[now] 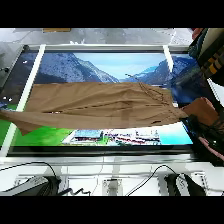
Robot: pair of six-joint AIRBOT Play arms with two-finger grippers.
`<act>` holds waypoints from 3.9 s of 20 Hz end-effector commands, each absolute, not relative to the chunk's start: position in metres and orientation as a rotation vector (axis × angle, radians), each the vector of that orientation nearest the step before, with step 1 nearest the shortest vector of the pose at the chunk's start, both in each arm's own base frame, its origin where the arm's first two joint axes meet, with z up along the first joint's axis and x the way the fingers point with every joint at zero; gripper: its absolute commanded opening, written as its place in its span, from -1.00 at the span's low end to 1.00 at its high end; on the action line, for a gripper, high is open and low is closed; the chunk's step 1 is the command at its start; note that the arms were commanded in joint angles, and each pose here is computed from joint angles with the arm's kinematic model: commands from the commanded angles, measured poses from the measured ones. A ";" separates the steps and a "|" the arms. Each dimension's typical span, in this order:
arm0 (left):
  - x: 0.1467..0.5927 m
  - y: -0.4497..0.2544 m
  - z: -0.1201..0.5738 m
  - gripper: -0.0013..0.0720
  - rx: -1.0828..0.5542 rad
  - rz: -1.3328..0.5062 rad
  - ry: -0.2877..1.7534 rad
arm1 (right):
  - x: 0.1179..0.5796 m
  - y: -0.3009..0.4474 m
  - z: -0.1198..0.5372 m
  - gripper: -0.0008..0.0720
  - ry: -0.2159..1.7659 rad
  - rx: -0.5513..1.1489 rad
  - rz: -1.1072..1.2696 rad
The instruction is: Fold the clothes and pants, and hang the long-sleeved shirts on hangers.
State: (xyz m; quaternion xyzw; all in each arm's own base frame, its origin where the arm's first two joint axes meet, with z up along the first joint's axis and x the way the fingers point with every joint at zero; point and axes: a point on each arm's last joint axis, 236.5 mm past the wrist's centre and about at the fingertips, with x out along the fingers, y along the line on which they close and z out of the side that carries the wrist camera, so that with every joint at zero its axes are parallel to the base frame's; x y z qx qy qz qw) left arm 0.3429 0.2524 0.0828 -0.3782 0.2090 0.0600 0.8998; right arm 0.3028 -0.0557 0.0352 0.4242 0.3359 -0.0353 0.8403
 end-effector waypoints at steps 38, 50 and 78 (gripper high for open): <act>0.625 0.183 0.044 -0.41 -0.301 0.317 0.309 | 0.588 -0.073 0.000 0.18 0.502 0.887 -0.255; 0.564 0.175 0.109 -0.35 -0.434 0.098 0.455 | 0.577 -0.052 0.017 0.55 0.573 0.800 -0.167; 0.511 0.171 -0.097 0.93 -0.847 0.359 0.838 | 0.562 -0.043 0.009 0.55 0.676 0.572 -0.087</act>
